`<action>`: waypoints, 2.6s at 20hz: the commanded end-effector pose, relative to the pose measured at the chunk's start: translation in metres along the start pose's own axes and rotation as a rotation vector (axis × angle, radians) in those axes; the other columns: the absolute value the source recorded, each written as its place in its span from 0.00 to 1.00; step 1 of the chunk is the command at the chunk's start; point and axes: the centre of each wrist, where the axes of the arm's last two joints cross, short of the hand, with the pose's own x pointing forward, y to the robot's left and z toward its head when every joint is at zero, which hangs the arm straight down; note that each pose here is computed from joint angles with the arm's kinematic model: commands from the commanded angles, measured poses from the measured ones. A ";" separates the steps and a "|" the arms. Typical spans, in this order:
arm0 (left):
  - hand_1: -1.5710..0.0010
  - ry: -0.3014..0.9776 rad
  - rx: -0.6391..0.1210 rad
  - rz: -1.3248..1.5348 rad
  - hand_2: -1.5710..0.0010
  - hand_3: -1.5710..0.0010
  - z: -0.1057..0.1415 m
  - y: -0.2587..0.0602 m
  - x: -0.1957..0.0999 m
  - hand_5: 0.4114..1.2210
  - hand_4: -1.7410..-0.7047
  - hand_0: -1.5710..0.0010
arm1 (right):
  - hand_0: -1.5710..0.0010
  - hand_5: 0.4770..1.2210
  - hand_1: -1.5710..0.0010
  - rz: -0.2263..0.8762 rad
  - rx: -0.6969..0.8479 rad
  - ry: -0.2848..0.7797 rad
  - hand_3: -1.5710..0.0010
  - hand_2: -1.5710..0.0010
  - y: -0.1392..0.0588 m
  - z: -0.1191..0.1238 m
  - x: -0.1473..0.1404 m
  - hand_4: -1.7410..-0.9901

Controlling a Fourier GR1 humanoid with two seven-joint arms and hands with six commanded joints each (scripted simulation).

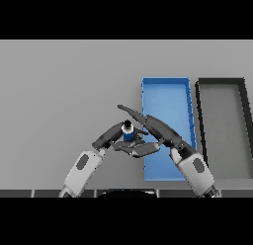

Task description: Pick up the blue pipe and place it into the blue bin.

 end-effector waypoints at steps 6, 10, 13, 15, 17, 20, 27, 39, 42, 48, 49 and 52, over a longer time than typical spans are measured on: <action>0.00 0.035 0.017 -0.044 0.00 0.00 0.001 0.001 0.001 1.00 0.27 0.00 | 0.89 0.01 0.86 0.028 0.083 0.024 0.92 0.83 -0.001 -0.030 -0.001 0.68; 0.00 0.051 0.017 -0.031 0.00 0.00 0.001 0.001 0.006 1.00 0.11 0.00 | 0.44 0.05 0.44 0.015 0.105 -0.011 0.51 0.42 0.002 -0.042 0.003 0.37; 0.00 0.022 0.005 0.004 0.00 0.03 0.002 0.003 0.002 1.00 0.06 0.00 | 0.23 0.23 0.23 -0.036 0.103 -0.018 0.35 0.22 0.007 -0.043 0.000 0.21; 0.00 0.001 0.007 0.038 0.00 0.04 0.001 0.001 0.000 1.00 0.04 0.00 | 0.14 0.51 0.14 -0.059 0.110 -0.032 0.24 0.14 0.009 -0.046 -0.002 0.15; 0.00 -0.005 0.009 0.049 0.00 0.07 0.000 0.002 0.002 1.00 0.03 0.00 | 0.09 0.69 0.09 -0.046 0.116 -0.042 0.17 0.09 0.011 -0.049 0.000 0.10; 0.00 0.014 0.014 0.034 0.00 0.09 0.002 0.004 0.007 1.00 0.02 0.00 | 0.05 0.84 0.05 -0.031 0.117 -0.106 0.09 0.05 0.017 -0.050 -0.001 0.05; 0.15 0.008 0.052 -0.054 0.18 0.26 0.003 0.007 0.004 1.00 0.14 0.07 | 0.01 0.97 0.01 -0.045 0.059 -0.095 0.02 0.01 0.018 -0.048 -0.002 0.01; 0.94 0.144 -0.004 -0.068 0.94 0.95 0.008 0.012 0.004 0.24 0.74 0.94 | 0.00 1.00 0.00 -0.027 0.039 -0.060 0.00 0.00 0.027 -0.049 0.000 0.00; 0.97 0.151 0.009 -0.096 0.97 0.97 0.010 0.011 -0.003 0.13 0.77 0.97 | 0.00 1.00 0.00 -0.068 0.032 -0.083 0.00 0.00 0.023 -0.047 0.001 0.00; 0.99 0.169 0.006 -0.098 0.99 0.99 0.007 0.010 0.000 0.06 0.80 0.99 | 0.00 1.00 0.00 -0.226 0.026 -0.111 0.00 0.00 0.003 -0.047 0.029 0.00; 0.99 0.168 0.001 -0.099 0.99 0.99 0.009 0.010 -0.001 0.05 0.80 0.99 | 0.00 1.00 0.00 -0.260 0.020 -0.129 0.00 0.00 -0.006 -0.049 0.040 0.00; 1.00 0.180 -0.005 -0.093 1.00 1.00 0.010 0.011 -0.001 0.04 0.81 1.00 | 0.00 1.00 0.00 -0.256 0.033 -0.235 0.00 0.00 -0.035 -0.054 0.076 0.00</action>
